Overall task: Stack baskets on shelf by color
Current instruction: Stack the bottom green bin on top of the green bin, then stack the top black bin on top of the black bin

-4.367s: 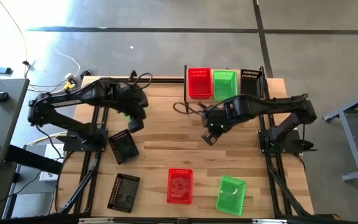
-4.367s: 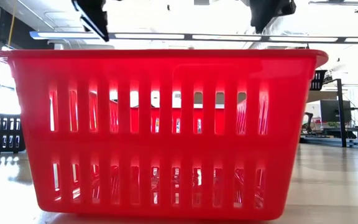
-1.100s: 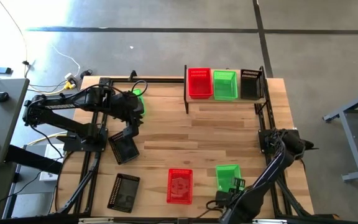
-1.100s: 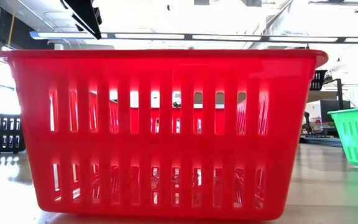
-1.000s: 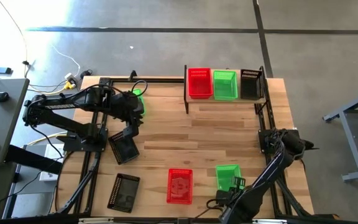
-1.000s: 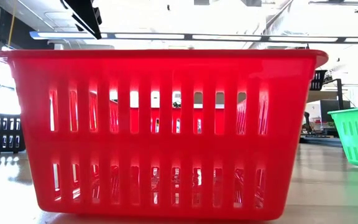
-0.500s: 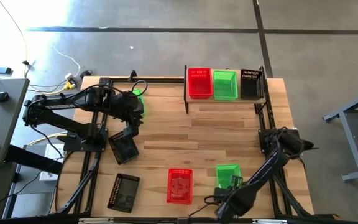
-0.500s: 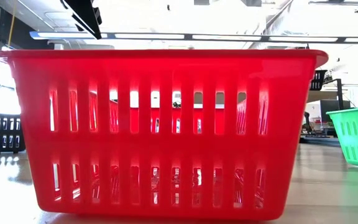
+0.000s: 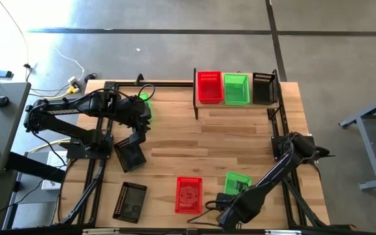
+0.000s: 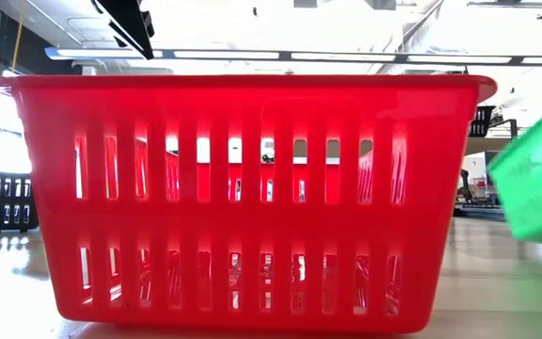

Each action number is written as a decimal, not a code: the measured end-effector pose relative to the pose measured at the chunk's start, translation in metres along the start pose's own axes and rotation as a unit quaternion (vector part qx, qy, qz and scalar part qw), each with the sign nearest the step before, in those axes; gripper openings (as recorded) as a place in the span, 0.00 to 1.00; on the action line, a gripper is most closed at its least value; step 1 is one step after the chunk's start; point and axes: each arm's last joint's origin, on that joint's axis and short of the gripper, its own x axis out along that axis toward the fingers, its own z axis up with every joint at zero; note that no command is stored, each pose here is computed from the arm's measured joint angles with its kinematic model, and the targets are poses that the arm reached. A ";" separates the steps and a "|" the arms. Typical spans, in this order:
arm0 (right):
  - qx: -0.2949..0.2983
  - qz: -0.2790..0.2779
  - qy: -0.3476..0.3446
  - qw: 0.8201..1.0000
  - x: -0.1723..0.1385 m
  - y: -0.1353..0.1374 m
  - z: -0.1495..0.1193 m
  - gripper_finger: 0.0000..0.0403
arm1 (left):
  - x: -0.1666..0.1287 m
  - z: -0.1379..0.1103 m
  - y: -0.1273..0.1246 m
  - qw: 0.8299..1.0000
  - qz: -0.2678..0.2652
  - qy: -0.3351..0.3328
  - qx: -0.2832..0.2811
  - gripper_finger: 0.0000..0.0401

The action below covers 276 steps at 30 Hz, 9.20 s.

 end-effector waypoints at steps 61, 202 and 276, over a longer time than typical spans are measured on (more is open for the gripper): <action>-0.082 -0.235 -0.138 0.959 -0.192 -0.339 0.049 0.00 | 0.000 0.002 0.018 0.995 0.063 -0.009 -0.078 0.25; -0.107 -0.096 -0.202 0.969 -0.196 -0.253 0.073 0.31 | 0.066 -0.136 -0.125 0.771 0.320 0.157 -0.528 0.25; -0.305 -0.008 -0.389 0.869 -0.217 -0.235 0.103 0.31 | 0.072 -0.040 -0.066 0.784 0.218 -0.020 -0.581 0.00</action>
